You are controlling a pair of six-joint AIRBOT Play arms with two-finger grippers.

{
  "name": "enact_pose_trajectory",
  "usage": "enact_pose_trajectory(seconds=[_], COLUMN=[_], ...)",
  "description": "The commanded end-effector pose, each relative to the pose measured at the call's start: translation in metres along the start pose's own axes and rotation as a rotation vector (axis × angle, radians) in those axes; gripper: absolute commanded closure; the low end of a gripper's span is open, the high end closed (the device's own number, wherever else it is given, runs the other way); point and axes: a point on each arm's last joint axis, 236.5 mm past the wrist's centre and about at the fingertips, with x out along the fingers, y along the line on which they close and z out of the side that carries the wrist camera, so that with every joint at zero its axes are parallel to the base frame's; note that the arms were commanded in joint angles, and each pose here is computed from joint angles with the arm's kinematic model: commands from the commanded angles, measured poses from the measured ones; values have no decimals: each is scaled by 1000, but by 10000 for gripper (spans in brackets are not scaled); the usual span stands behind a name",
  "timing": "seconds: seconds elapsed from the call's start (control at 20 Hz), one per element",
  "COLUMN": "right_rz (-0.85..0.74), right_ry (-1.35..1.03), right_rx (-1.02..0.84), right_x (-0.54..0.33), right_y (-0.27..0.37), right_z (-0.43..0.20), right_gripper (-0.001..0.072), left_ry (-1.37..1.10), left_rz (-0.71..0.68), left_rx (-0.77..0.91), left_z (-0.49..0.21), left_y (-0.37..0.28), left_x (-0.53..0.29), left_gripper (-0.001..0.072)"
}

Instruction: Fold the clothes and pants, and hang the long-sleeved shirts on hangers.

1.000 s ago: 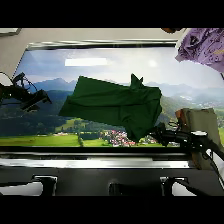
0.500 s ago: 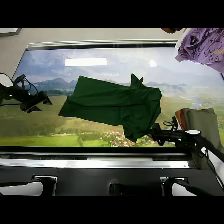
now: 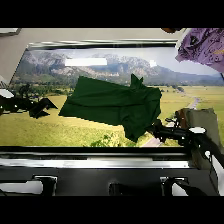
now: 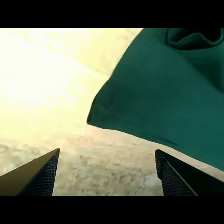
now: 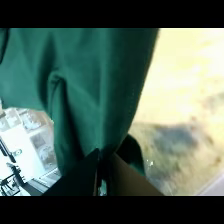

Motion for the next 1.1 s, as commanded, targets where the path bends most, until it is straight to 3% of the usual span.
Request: enact_pose_trajectory(seconds=[0.0, 0.7, 0.75, 0.8, 0.95, 1.05], right_rz=[21, 50, 51, 52, 58, 64], right_ry=[9, -49, -51, -53, -56, -63], right_rx=[-16, -94, -94, -92, -89, -90], right_x=[-4, -19, -20, -21, -22, -23], right_y=[9, 31, 32, 33, 35, 38], right_z=[-5, -3, -3, -3, -3, -3], right_gripper=[677, 678, 678, 678, 678, 678], left_ry=[7, 42, 41, 40, 51, 68], left_rz=[-74, -67, -66, -64, -63, -66], left_rx=[14, -2, 0, 0, -1, 3], left_z=[0, 0, 0, 0, -2, -6], left_y=[-2, -2, -3, -3, -3, -6], left_x=[15, 63, 64, 65, 70, 75], left_gripper=[13, 14, 39, 130, 252, 482])
